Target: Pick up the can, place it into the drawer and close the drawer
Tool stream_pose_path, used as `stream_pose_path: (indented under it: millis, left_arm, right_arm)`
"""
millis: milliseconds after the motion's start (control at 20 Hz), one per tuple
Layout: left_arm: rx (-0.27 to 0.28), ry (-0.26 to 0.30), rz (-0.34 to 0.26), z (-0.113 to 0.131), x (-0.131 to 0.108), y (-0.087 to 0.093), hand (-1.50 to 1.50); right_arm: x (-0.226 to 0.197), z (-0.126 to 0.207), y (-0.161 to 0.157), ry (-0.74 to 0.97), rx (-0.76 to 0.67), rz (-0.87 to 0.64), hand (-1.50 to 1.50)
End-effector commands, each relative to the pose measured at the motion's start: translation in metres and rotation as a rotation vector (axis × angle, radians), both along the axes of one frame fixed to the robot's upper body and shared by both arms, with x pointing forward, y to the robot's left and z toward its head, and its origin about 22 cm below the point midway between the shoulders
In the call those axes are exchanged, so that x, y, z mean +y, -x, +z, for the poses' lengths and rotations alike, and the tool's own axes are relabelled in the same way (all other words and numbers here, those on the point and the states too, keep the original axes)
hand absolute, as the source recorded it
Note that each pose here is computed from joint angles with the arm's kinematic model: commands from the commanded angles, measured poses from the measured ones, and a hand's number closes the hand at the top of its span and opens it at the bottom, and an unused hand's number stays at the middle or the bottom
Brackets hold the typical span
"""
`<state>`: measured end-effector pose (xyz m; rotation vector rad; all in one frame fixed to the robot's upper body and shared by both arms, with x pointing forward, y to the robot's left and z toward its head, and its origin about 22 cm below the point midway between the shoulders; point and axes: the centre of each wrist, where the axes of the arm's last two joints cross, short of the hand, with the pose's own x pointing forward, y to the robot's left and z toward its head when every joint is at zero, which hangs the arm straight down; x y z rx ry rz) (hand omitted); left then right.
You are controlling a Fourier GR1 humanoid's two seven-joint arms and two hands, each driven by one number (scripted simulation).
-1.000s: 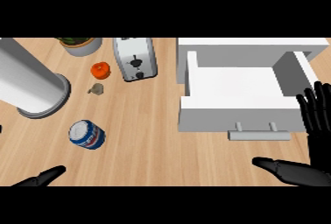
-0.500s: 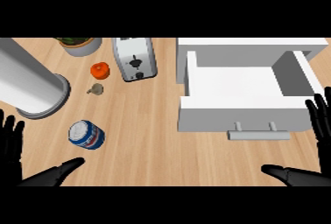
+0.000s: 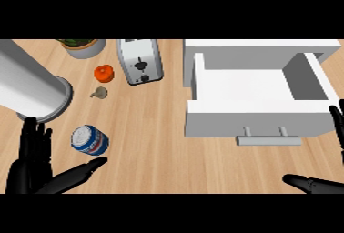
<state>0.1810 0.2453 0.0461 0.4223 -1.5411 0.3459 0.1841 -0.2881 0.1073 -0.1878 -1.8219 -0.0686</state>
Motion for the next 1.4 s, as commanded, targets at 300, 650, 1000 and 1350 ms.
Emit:
stream_pose_path:
  millis: [300,650,1000,1350]
  left_arm:
    - [0.065,-0.016,0.068,-0.057,0.012,-0.007,-1.5]
    - [0.074,0.009,0.071,-0.095,0.009,0.0,-1.5]
    - [0.119,0.036,0.094,-0.13,0.018,-0.015,-1.5]
    - [0.109,0.044,0.126,-0.152,0.012,-0.026,-1.5]
  right_arm:
    - [-0.002,0.004,0.029,-0.018,-0.017,-0.011,-1.5]
    - [-0.005,0.012,0.006,0.002,-0.002,-0.01,-1.5]
    - [-0.022,0.017,0.024,0.002,0.001,0.003,-1.5]
    - [-0.013,0.024,0.032,0.018,-0.023,-0.004,-1.5]
